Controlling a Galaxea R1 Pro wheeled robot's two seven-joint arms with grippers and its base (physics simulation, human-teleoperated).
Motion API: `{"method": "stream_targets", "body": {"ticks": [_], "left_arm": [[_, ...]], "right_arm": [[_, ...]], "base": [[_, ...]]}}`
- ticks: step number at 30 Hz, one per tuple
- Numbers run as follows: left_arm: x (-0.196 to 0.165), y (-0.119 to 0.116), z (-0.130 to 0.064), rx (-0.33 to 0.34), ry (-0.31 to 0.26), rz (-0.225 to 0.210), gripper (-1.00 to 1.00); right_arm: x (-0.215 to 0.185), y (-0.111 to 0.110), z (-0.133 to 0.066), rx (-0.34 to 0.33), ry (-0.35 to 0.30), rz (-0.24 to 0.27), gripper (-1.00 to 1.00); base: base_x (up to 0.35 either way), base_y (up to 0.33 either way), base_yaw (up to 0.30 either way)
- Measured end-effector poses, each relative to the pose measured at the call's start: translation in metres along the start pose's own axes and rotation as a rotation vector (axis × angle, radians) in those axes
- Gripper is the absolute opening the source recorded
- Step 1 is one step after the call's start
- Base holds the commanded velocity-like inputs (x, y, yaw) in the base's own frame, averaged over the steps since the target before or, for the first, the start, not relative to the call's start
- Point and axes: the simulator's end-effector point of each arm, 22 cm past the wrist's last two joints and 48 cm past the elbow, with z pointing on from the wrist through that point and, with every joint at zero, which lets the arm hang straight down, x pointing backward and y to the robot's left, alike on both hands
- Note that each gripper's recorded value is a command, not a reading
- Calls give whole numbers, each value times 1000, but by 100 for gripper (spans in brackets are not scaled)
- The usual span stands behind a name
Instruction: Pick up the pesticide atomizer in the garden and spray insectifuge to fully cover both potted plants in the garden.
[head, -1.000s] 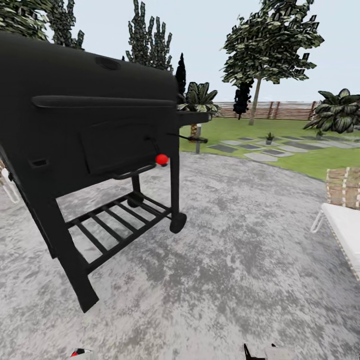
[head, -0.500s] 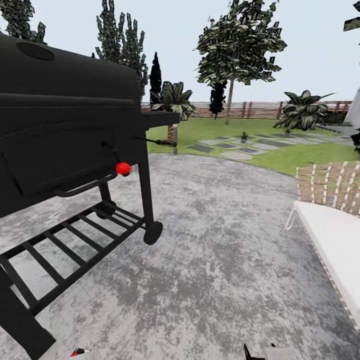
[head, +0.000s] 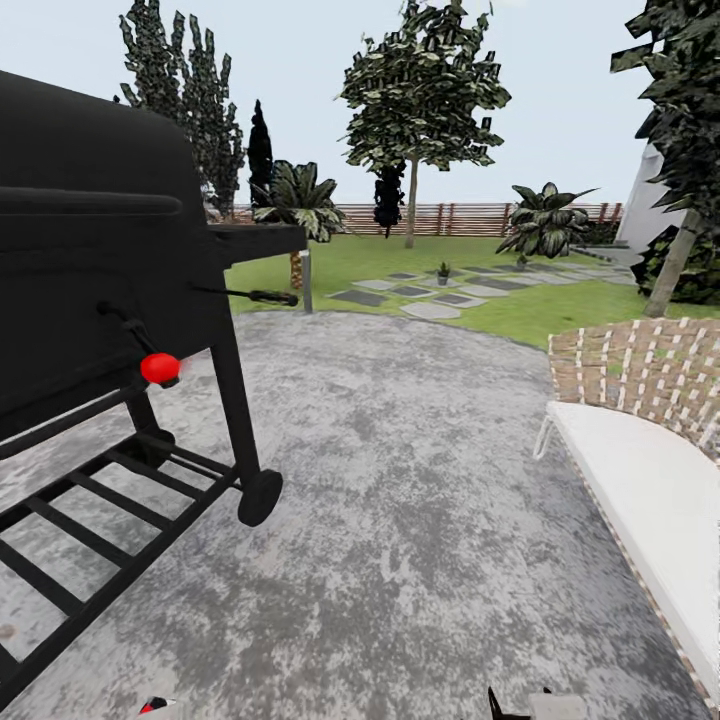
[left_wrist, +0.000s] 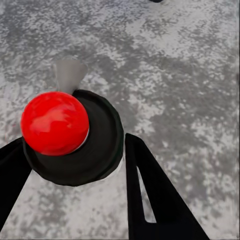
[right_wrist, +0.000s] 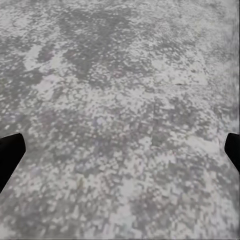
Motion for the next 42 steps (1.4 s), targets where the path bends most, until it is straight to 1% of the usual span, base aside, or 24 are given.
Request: {"method": "stream_targets", "body": {"ticks": [7, 17, 26, 42], "left_arm": [[0, 0, 0, 0, 0, 0, -100], [0, 1, 0, -1, -1, 0, -100], [0, 1, 0, -1, 0, 0, -100], [0, 1, 0, -1, 1, 0, -100]], "right_arm": [[0, 0, 0, 0, 0, 0, 100], [0, 0, 0, 0, 0, 0, 100], [0, 1, 0, -1, 0, 0, 100], [-1, 0, 0, -2, -2, -2, 100]], "base": [[337, -26, -265], [314, -136, -266], [338, -15, -261], [340, 0, -25]]}}
